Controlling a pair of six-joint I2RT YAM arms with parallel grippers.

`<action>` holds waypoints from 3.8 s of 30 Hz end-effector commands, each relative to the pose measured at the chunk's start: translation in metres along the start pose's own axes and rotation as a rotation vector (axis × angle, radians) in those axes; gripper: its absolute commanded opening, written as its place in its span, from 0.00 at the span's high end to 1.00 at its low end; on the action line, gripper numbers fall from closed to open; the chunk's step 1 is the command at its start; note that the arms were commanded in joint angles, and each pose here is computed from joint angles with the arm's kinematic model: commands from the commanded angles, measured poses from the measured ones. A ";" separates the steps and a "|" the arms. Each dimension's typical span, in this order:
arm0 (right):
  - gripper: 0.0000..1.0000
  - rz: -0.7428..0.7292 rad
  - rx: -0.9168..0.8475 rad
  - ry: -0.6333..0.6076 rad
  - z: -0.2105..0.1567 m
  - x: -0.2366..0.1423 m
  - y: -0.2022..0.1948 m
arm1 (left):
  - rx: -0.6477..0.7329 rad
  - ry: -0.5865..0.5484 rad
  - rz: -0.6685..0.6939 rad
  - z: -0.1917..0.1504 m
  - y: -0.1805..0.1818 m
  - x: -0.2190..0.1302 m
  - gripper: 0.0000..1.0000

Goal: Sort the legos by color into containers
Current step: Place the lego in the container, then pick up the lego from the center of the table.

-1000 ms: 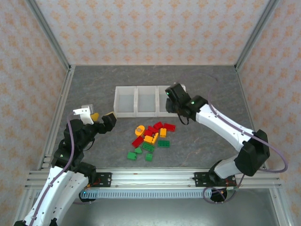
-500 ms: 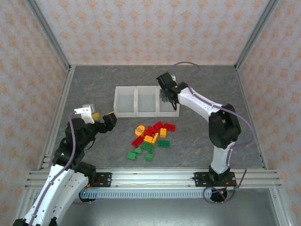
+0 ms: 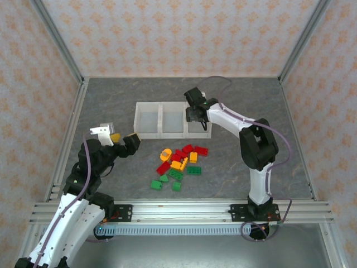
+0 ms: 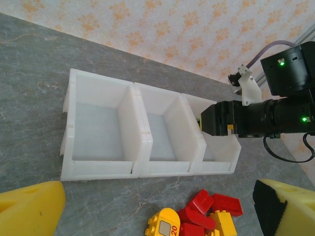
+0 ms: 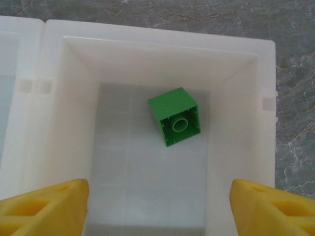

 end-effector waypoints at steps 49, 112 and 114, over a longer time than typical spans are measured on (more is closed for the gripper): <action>0.04 0.181 -1.164 -0.085 -0.148 -0.060 -0.064 | 0.014 -0.017 -0.040 0.002 -0.003 0.001 0.01; 0.72 0.272 -0.775 -0.151 -0.101 -0.132 -0.040 | 0.021 -0.020 -0.065 0.001 -0.005 0.001 0.01; 0.74 0.326 -0.631 -0.250 -0.079 -0.148 -0.025 | 0.021 -0.020 -0.065 0.001 -0.005 0.001 0.01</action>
Point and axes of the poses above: each hand's point on the last joint's axis, 136 mm out from that joint toward the fingers, its own x axis out along the fingers, its own y axis along the line the jaws close on, z = x × y, the point moved 9 cm from there along -x, back along the fingers, and after that the axes turned 14 degrees about x, right-handed, at the moved point
